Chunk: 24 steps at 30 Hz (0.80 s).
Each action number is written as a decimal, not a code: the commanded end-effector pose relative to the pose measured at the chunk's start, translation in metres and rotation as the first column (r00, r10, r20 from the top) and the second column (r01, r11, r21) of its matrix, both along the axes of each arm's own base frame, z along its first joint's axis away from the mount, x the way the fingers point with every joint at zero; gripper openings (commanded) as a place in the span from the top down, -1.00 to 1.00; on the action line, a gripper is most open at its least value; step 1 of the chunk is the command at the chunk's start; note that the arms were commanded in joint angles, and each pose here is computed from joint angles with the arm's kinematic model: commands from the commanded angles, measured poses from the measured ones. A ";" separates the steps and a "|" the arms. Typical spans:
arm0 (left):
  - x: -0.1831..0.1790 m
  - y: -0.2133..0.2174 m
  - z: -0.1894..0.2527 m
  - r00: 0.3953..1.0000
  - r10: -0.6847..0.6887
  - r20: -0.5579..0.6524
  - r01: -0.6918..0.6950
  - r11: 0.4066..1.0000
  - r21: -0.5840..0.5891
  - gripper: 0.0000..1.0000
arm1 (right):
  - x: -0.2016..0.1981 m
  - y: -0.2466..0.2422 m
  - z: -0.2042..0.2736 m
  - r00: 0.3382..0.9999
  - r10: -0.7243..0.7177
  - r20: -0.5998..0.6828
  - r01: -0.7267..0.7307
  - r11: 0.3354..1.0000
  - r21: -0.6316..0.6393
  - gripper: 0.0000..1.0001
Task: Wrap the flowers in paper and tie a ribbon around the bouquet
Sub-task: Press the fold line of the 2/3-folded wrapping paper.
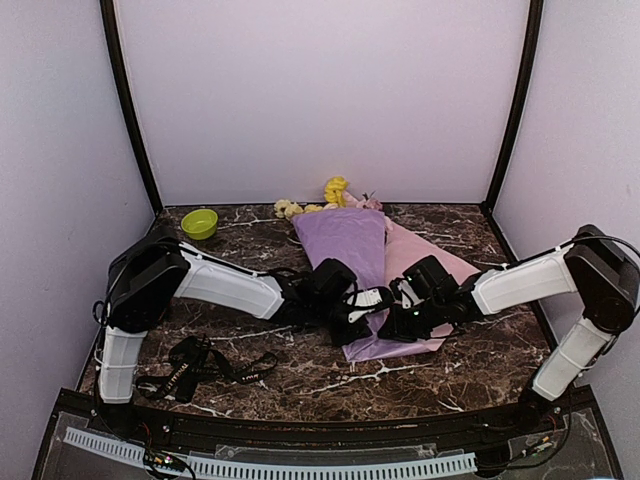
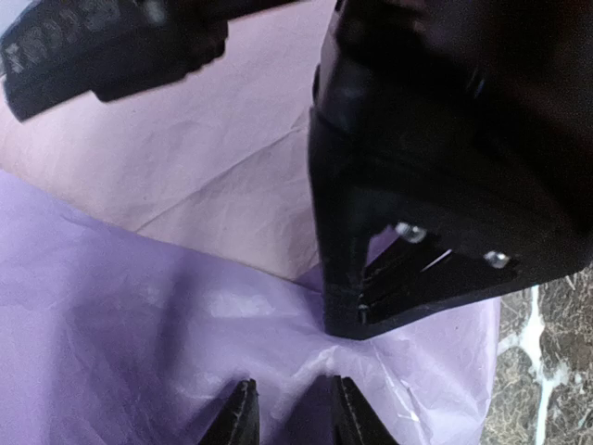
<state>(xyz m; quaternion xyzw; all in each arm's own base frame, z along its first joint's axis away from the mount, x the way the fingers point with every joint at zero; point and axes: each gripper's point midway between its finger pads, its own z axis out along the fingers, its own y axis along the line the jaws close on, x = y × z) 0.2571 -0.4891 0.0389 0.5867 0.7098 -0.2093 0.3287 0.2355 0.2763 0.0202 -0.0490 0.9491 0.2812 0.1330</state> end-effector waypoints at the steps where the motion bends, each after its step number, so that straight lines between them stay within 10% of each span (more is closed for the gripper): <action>1: -0.009 -0.006 -0.014 0.999 -0.040 -0.007 0.040 0.999 0.030 0.45 | -0.003 -0.007 -0.005 0.999 -0.028 -0.018 0.028 0.999 -0.018 0.80; 13: -0.018 0.004 -0.037 0.998 -0.040 -0.048 0.044 0.995 0.085 0.47 | 0.009 -0.033 0.054 0.977 -0.206 0.052 0.207 0.978 -0.011 0.75; 20: -0.021 0.003 -0.036 0.997 -0.057 -0.054 0.061 0.995 0.080 0.48 | -0.014 -0.079 0.070 0.903 -0.427 -0.052 0.423 0.903 -0.074 -0.04; 24: -0.020 0.005 -0.038 0.998 -0.052 -0.043 0.055 0.994 0.092 0.48 | -0.049 -0.094 0.049 0.788 -0.556 -0.263 0.526 0.831 -0.180 -0.15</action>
